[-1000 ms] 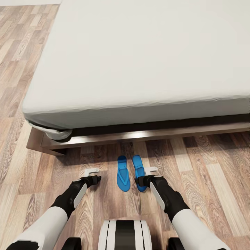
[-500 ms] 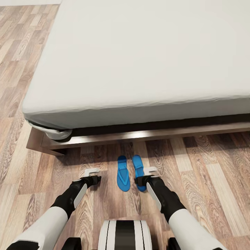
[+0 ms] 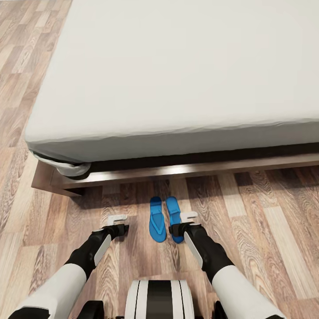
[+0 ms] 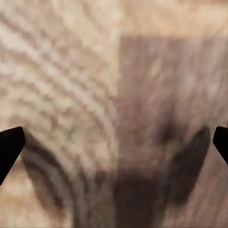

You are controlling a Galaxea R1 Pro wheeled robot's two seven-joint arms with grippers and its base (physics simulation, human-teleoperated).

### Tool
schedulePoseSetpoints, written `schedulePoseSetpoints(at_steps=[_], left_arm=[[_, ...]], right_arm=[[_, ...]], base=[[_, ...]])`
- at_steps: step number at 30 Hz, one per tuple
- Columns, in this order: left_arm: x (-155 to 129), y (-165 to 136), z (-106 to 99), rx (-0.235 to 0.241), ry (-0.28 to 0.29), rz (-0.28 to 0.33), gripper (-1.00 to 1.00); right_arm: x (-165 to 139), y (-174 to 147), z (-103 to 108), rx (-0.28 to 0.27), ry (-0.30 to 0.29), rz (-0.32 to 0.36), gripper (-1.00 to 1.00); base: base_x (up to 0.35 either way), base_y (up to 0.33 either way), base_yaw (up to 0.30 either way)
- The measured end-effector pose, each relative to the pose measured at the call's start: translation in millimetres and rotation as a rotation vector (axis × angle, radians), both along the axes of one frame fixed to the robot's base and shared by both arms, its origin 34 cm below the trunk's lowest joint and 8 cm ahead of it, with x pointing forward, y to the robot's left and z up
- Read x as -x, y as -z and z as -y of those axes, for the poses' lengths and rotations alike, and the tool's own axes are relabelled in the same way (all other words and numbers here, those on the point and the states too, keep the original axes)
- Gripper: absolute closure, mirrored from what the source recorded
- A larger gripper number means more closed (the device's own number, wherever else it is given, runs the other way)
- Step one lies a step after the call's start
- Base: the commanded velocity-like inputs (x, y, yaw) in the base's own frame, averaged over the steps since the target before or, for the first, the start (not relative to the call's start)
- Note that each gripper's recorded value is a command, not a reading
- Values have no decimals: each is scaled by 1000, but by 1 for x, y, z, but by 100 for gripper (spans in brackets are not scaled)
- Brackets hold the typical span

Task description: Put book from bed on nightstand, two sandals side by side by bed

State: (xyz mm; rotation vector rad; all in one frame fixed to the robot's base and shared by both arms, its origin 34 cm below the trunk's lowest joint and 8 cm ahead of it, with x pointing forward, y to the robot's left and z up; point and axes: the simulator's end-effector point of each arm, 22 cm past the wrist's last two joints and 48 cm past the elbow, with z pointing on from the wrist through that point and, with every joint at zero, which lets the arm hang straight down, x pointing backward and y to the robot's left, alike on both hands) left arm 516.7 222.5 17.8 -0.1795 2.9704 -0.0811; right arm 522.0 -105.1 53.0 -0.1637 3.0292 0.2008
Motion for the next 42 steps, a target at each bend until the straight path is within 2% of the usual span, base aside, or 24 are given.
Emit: schedulePoseSetpoints(at_steps=[3,4,8,11,14,18,21,23,32,33,42], left_arm=[[1,3,-10,-45,-4,-9,-100],[1,3,-10,-47,-4,-9,-100],[1,3,-11,-50,-5,-11,-100],[12,6,-9,-38,-3,-40,-100],[17,6,-11,-49,1,-68,-100],[18,8,-11,-48,0,-66,-100],[17,11,-6,-25,0,-49,-100],[18,11,-10,-44,-4,-53,-100],[18,11,-10,-44,-4,-52,-100],[18,11,-10,-44,-4,-52,-100],[18,11,-10,-44,-4,-51,-100]], right_arm=[[4,5,0,-1,1,-9,100],[4,5,0,0,1,-9,100],[3,5,0,0,0,-7,100],[3,5,0,0,0,-6,100],[3,4,0,0,1,-5,100],[4,6,0,0,1,-8,100],[8,10,0,0,0,-17,100],[8,10,0,0,0,-17,100],[7,10,0,0,2,-16,100],[7,10,0,0,2,-16,-100],[6,9,0,0,2,-13,-100]], base=[[0,0,0],[0,0,0],[33,0,0],[165,0,0],[45,0,0],[6,0,0],[0,0,0],[0,0,0],[0,0,0],[0,0,0],[0,0,0]])
